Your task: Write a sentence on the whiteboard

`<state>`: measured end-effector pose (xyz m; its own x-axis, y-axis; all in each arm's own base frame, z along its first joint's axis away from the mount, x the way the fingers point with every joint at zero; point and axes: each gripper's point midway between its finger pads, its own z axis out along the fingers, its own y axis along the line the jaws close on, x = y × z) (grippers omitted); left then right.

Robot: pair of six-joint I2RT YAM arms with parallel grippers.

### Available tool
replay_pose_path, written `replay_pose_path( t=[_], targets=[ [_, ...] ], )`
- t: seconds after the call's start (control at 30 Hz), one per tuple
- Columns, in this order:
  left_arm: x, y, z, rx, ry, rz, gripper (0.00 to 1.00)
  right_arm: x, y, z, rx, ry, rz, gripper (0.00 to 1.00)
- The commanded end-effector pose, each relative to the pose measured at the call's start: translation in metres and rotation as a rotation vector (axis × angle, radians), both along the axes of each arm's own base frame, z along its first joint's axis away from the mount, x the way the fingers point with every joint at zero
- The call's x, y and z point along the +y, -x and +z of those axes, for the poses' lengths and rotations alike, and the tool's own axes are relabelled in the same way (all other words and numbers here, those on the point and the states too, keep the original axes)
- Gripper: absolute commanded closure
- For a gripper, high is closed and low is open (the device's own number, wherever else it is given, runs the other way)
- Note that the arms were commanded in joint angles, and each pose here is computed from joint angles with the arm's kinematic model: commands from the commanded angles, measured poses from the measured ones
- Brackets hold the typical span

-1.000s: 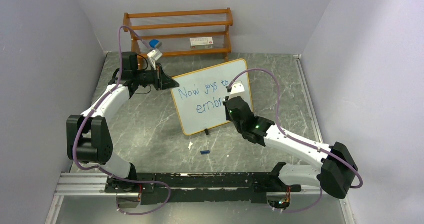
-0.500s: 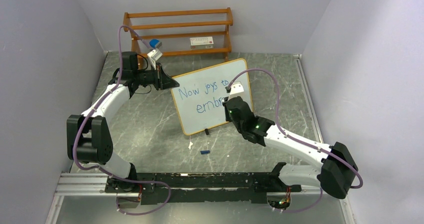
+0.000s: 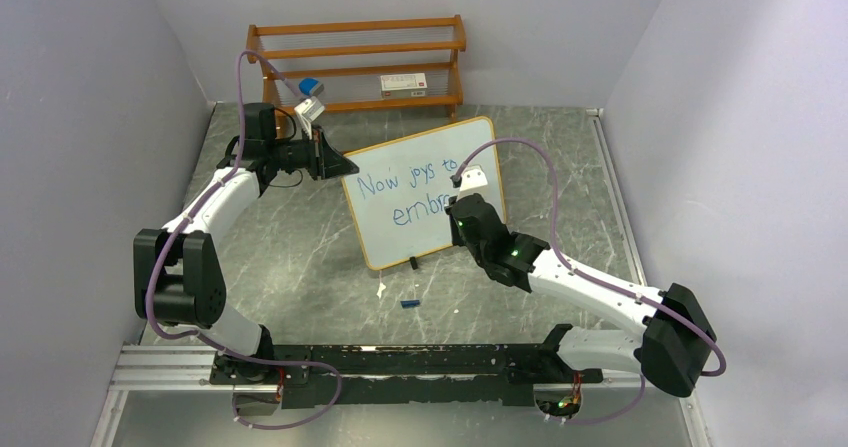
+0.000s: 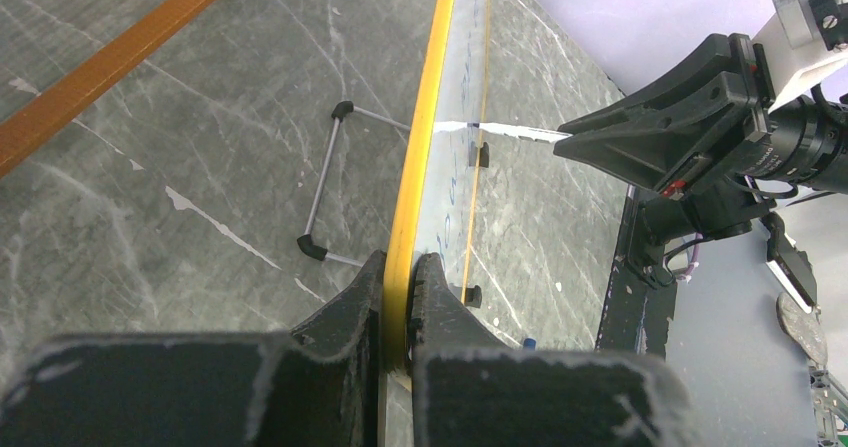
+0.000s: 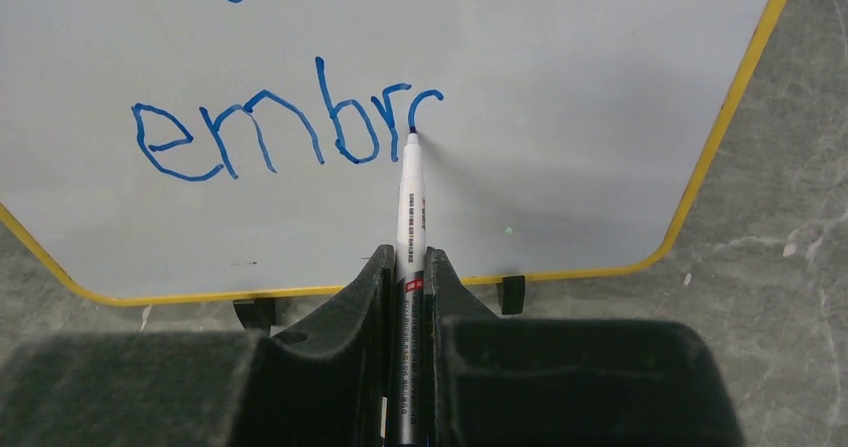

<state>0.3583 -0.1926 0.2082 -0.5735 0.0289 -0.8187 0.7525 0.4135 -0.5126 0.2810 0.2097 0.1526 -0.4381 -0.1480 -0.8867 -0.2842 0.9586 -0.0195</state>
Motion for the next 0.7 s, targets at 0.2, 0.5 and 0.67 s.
replay_pose_path(
  t=[0.2, 0.5, 0.67],
  targets=[
    [0.007, 0.001, -0.083, 0.086, -0.228, 0.063, 0.95, -0.013, 0.003, -0.009, 0.027, 0.043, -0.032, 1.00],
    [0.007, 0.001, -0.083, 0.087, -0.228, 0.063, 0.95, -0.019, 0.002, -0.007, 0.014, 0.047, -0.054, 1.00],
    [0.007, 0.001, -0.083, 0.087, -0.227, 0.062, 0.95, -0.021, -0.001, -0.004, -0.004, 0.040, -0.067, 1.00]
  ],
)
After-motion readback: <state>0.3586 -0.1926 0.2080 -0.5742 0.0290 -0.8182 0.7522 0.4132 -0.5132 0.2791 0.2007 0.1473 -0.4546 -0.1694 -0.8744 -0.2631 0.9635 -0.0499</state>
